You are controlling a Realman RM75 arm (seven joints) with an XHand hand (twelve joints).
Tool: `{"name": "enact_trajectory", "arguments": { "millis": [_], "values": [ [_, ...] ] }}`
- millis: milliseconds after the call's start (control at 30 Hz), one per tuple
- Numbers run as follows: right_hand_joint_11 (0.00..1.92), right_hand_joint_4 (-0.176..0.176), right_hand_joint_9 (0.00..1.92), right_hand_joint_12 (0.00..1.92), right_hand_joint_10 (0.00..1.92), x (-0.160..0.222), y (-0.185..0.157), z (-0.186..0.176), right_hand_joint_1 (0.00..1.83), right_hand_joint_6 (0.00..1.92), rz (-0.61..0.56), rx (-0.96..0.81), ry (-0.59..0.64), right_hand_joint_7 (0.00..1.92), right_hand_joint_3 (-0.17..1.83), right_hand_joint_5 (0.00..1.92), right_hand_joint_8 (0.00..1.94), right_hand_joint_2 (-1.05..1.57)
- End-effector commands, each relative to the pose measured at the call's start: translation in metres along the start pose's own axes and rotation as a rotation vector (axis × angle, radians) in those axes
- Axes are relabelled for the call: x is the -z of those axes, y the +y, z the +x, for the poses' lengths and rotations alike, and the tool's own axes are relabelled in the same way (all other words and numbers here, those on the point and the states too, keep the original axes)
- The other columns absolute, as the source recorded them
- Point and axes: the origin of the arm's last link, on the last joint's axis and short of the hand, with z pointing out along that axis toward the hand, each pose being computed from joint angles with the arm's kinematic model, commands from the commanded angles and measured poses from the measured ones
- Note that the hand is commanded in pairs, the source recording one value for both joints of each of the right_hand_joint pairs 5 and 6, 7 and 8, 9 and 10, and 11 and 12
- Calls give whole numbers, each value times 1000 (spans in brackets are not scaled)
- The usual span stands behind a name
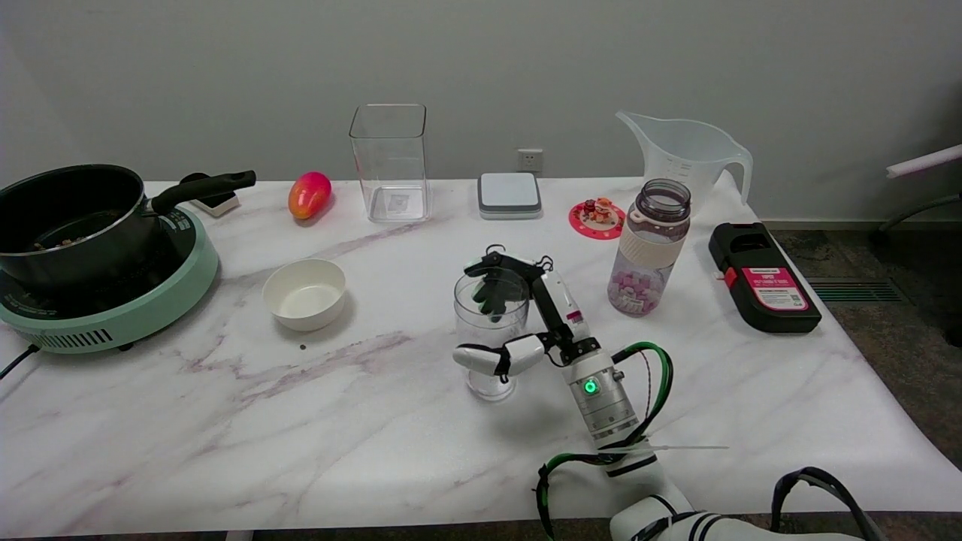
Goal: Place the cup on the table.
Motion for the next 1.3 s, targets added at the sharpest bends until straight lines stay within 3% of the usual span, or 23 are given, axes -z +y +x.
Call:
{"name": "enact_trajectory", "arguments": {
  "millis": [33,167,400,1000,1300],
  "values": [
    [1115,0,1091,1115,1091,6,2,1,1293,673,-12,1,-7,1073,744,673,1073,427],
    [955,0,841,955,841,7,3,2,1297,663,-13,3,-7,975,956,663,975,257],
    [787,0,662,787,662,9,3,3,1283,650,-17,3,-3,882,1129,650,882,100],
    [557,0,492,557,492,2,2,10,1283,425,-4,17,0,477,1341,425,477,-195],
    [481,0,387,481,387,6,5,16,1268,169,-21,16,-7,393,1453,169,393,-431]
  ]
}}
